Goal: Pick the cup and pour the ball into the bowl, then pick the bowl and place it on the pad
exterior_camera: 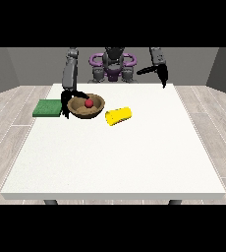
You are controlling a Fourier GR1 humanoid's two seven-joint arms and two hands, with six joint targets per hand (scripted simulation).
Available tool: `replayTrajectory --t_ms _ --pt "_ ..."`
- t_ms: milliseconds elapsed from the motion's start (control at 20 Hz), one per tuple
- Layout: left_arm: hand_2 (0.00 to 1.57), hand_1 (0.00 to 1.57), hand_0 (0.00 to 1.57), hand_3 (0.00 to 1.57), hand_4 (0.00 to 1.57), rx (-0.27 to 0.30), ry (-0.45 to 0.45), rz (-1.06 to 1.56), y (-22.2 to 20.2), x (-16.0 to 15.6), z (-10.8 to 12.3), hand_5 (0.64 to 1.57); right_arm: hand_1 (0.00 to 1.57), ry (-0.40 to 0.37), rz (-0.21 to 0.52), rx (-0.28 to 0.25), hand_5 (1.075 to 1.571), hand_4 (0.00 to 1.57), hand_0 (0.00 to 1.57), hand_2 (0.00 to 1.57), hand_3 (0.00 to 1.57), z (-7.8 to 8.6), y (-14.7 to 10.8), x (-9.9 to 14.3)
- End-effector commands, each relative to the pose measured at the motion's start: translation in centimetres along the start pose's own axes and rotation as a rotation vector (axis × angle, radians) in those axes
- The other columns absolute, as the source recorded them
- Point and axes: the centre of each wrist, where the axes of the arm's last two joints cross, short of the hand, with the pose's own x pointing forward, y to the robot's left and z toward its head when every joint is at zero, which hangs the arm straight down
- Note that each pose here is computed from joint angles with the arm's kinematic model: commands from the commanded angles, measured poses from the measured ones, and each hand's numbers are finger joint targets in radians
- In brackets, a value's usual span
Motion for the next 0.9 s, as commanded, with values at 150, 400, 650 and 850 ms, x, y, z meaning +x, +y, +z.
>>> replayTrajectory --t_ms 150,400,650,850 --pt "0.00 0.00 0.00 0.00 0.08 -0.017 -0.091 0.000 1.1 2.4 -1.0 1.571 1.45 0.215 0.100 -0.216 1.512 0.47 1.45 1.57 0.00 3.3 -3.0 -3.1" --pt "0.00 0.00 0.00 0.00 0.60 -0.088 -0.140 0.016 -0.6 4.4 -2.8 1.544 1.57 0.169 0.505 -0.280 1.549 0.94 1.57 1.57 1.51 2.7 -5.1 -1.4" --pt "0.00 0.00 0.00 0.00 0.90 -0.071 -0.009 0.026 0.2 0.8 -1.1 1.466 1.57 0.271 0.578 -0.341 1.566 0.90 1.57 1.57 1.26 1.8 -4.3 -0.4" --pt "0.00 0.00 0.00 0.00 0.97 0.006 0.149 0.054 2.3 -3.3 0.9 1.423 1.57 0.384 0.608 -0.273 1.563 0.84 1.57 1.57 0.94 -0.5 0.1 0.9"
